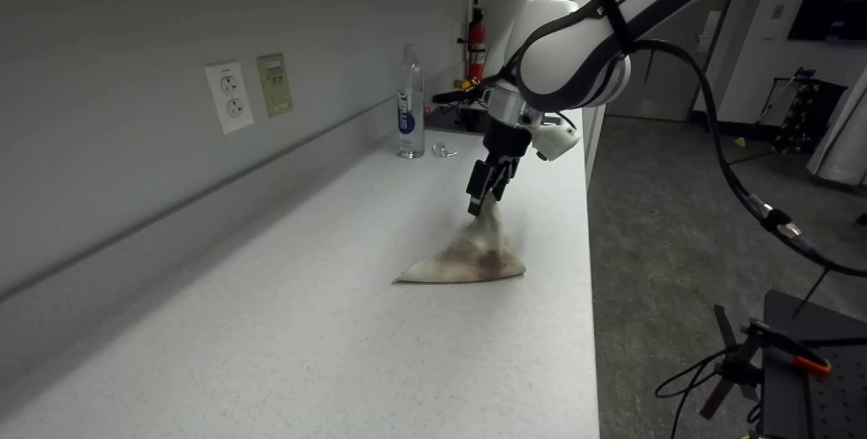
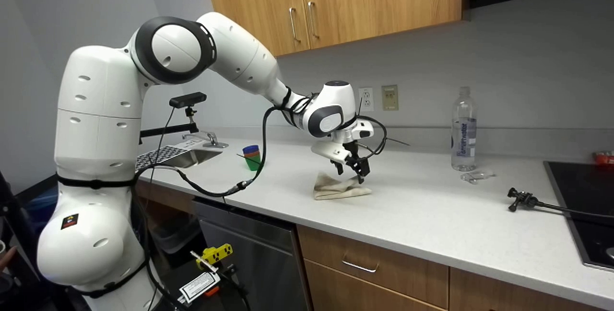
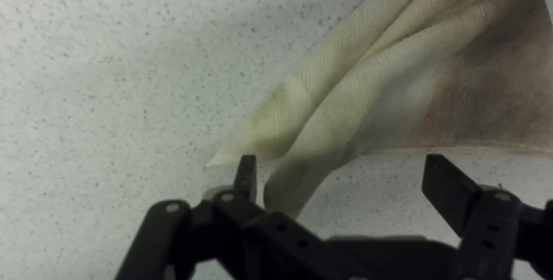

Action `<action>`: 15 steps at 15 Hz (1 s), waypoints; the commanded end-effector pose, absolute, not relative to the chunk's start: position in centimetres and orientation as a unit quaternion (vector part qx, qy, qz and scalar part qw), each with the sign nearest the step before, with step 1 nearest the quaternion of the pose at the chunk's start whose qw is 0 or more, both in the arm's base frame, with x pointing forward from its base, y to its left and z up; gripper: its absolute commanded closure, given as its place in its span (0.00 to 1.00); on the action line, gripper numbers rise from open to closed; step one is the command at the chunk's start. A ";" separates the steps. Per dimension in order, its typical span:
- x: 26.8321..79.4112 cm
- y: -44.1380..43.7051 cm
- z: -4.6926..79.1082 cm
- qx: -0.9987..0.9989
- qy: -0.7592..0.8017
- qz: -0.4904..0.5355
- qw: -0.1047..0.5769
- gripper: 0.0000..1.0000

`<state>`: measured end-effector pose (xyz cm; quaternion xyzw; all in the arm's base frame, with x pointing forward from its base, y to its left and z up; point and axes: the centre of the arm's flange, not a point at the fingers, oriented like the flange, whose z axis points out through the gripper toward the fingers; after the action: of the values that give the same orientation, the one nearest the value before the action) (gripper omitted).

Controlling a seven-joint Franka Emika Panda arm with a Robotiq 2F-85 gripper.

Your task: Unfold the towel

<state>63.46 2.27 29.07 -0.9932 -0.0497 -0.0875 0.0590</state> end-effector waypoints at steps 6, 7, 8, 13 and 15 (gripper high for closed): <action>65.6 2.3 29.5 -0.992 -0.057 -0.091 0.064 0.45; 65.7 2.4 29.5 -0.992 -0.057 -0.092 0.059 0.49; 65.8 2.5 29.6 -0.992 -0.059 -0.093 0.057 0.57; 65.7 1.9 30.2 -0.993 -0.047 -0.099 0.045 0.97; 65.3 1.8 31.0 -0.993 -0.044 -0.106 0.032 1.00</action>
<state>65.14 1.89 29.63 -0.9925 -0.0500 -0.1004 0.0485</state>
